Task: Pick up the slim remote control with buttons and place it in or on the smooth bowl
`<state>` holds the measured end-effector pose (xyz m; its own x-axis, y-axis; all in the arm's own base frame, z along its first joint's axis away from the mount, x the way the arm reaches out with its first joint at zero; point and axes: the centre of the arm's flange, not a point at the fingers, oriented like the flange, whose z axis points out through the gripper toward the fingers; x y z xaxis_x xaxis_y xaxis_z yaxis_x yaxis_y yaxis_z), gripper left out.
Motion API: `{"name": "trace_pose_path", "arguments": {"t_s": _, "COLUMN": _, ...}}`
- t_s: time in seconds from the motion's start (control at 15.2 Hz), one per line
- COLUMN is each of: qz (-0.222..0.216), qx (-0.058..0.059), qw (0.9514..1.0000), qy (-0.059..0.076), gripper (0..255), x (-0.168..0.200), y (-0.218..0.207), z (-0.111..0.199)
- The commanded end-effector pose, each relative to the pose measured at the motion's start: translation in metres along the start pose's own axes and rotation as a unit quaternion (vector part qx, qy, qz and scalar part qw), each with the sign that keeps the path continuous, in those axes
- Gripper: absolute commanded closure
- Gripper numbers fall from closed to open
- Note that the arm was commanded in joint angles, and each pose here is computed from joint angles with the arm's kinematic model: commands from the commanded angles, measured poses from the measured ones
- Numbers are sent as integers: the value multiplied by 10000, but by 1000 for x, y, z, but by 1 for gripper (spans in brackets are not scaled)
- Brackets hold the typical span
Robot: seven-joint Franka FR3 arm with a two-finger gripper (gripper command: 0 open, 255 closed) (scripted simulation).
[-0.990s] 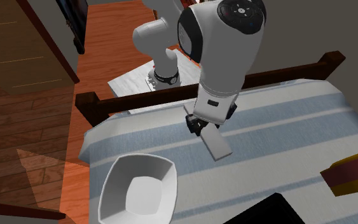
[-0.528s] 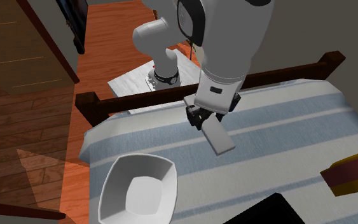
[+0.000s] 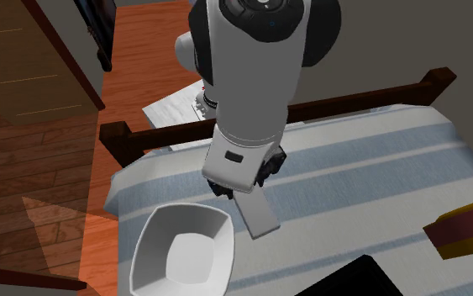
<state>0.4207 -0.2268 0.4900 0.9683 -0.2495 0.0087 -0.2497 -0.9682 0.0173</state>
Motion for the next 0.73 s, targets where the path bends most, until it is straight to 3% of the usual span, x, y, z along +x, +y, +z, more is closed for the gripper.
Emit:
{"name": "trace_pose_path", "arguments": {"t_s": 0.0, "qz": -9, "qx": -4, "qw": 10000, "qy": 1, "gripper": 255, "x": 8, "y": 25, "z": 0}}
{"name": "trace_pose_path", "arguments": {"t_s": 0.66, "qz": -9, "qx": -4, "qw": 10000, "qy": 1, "gripper": 255, "x": 50, "y": 149, "z": -1}}
